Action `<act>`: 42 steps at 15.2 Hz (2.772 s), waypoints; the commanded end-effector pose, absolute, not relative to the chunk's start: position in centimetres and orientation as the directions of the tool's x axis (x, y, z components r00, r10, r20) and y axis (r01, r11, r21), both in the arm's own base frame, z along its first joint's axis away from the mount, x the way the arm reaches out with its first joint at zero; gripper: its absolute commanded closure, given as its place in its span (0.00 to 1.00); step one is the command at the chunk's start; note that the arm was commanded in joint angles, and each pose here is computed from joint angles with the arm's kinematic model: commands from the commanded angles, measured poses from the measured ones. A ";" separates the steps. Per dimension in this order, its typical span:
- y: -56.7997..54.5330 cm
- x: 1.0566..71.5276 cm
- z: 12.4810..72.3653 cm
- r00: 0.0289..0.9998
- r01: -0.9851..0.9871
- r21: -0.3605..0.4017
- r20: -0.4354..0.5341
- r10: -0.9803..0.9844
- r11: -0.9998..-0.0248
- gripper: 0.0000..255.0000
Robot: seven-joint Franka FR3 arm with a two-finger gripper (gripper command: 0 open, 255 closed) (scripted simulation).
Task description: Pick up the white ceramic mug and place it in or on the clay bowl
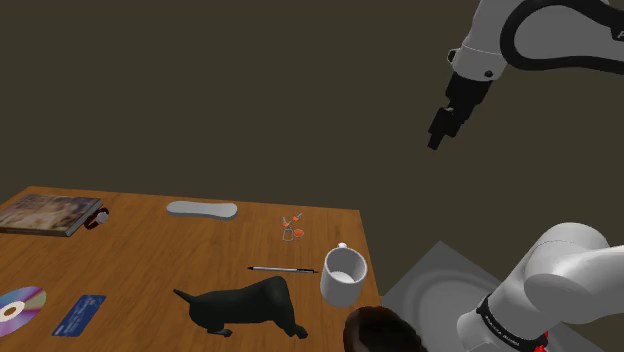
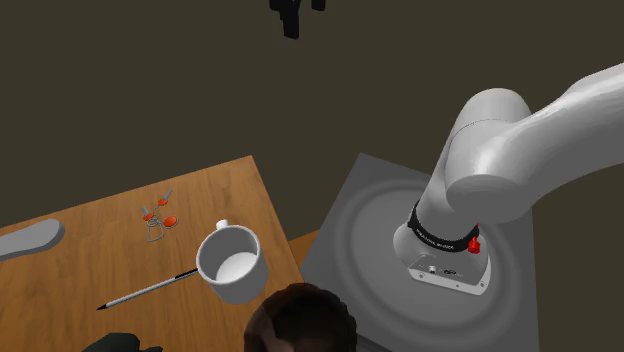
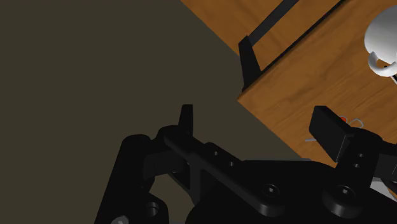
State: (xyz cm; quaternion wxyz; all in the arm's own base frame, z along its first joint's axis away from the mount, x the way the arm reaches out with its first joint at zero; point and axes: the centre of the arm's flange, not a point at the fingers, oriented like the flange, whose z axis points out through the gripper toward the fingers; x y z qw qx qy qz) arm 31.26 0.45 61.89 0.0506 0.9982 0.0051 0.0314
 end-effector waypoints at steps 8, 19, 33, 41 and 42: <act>7.6 30.7 56.5 0.997 -0.002 0.081 0.072 0.003 -0.997 0.00; 19.1 30.1 48.2 0.996 -0.017 0.049 0.088 -0.012 -0.999 0.00; 33.3 29.7 38.7 0.994 -0.034 0.010 0.106 -0.032 -0.999 0.00; 33.3 30.1 34.8 0.994 -0.034 0.010 0.106 -0.032 -0.999 0.00; 33.3 30.1 34.8 0.994 -0.034 0.010 0.106 -0.032 -0.999 0.00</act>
